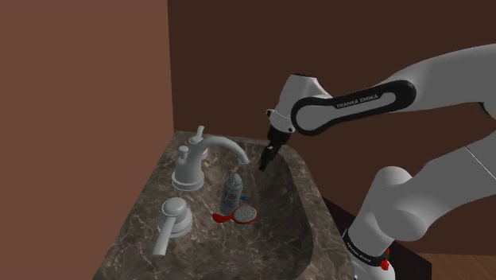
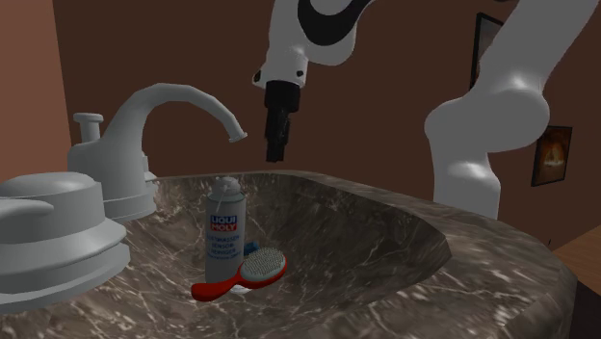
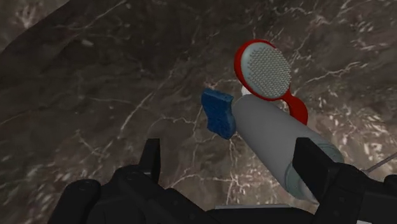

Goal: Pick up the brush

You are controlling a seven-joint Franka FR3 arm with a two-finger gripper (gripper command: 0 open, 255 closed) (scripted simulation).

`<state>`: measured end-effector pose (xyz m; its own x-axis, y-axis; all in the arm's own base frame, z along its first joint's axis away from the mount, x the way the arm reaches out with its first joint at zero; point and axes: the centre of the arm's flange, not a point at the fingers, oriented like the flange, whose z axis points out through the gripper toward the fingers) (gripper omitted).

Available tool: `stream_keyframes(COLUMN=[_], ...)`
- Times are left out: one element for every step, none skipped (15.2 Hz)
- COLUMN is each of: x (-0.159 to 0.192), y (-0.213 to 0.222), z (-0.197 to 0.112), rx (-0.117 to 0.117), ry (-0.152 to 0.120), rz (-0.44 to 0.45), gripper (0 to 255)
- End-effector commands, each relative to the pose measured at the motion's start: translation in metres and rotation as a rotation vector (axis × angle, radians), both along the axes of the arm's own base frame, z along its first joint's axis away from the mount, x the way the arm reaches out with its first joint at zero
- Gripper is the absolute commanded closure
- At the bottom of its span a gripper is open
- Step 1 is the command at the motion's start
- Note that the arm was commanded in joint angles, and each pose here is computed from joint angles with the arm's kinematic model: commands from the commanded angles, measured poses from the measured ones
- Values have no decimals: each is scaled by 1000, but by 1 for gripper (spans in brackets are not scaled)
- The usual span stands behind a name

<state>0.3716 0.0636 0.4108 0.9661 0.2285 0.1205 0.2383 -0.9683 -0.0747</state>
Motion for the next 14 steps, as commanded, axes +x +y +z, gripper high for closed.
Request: stream_keyframes(x=[4,6,8,9,11,12,14,15,16,17,18,19,19,20], y=[12,17,23,28,34,40,46,52,59,65,72,78,85,87], z=[-25,-36,-47,-58,-69,-80,-91,-102,-113,-123,-134,-144,-155,-158], rx=[22,34,45,56,67,79,90,101,112,123,135,146,157,160], ry=[0,1,2,3,4,5,6,7,8,9,11,12,13,13], rz=[34,50,67,84,101,118,135,152,169,185,202,219,236,241], gripper=[0,0,0,0,0,0,0,0,0,0,0,0,0,0])
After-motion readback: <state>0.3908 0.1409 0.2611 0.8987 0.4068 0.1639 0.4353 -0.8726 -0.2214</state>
